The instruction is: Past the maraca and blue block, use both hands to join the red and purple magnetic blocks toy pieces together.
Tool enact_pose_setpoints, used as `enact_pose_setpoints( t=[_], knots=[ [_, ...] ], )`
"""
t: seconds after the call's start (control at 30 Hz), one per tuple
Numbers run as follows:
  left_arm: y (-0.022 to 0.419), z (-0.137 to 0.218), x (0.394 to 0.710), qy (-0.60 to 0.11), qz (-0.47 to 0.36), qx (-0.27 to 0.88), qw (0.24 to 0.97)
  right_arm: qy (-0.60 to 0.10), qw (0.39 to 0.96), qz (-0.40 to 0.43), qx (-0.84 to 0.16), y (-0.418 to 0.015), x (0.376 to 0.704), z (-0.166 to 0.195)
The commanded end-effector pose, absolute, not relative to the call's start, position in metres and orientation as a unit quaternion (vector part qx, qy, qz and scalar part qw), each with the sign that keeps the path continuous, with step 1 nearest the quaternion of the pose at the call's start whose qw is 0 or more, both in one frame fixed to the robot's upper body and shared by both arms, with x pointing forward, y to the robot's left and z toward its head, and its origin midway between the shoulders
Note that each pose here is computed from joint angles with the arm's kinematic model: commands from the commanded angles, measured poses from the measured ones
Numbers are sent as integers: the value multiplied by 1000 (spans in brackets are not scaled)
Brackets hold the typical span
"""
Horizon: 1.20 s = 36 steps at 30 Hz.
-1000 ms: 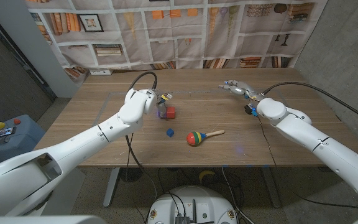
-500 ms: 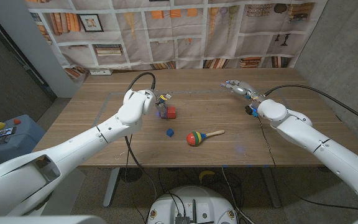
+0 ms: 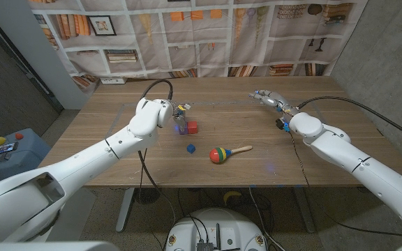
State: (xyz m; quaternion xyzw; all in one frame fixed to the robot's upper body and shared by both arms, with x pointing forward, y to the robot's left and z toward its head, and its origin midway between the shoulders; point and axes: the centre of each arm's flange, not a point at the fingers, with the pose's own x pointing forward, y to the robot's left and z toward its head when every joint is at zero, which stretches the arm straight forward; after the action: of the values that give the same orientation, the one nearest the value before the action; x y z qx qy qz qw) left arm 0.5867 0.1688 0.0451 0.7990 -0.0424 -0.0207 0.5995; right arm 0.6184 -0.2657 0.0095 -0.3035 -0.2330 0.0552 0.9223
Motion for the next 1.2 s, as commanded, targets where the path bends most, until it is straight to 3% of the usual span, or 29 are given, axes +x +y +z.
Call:
enact_pose_setpoints(
  t=[0.03,0.6,1.2],
  knots=[
    [179,55,581,-38,-26,787,615,-236,924,57,-296,-267,618,8],
    [203,77,569,-53,-71,728,680,-234,929,65,-279,-271,619,5],
    [239,66,566,-121,-85,606,782,-249,930,80,-259,-278,626,-1]
  ],
)
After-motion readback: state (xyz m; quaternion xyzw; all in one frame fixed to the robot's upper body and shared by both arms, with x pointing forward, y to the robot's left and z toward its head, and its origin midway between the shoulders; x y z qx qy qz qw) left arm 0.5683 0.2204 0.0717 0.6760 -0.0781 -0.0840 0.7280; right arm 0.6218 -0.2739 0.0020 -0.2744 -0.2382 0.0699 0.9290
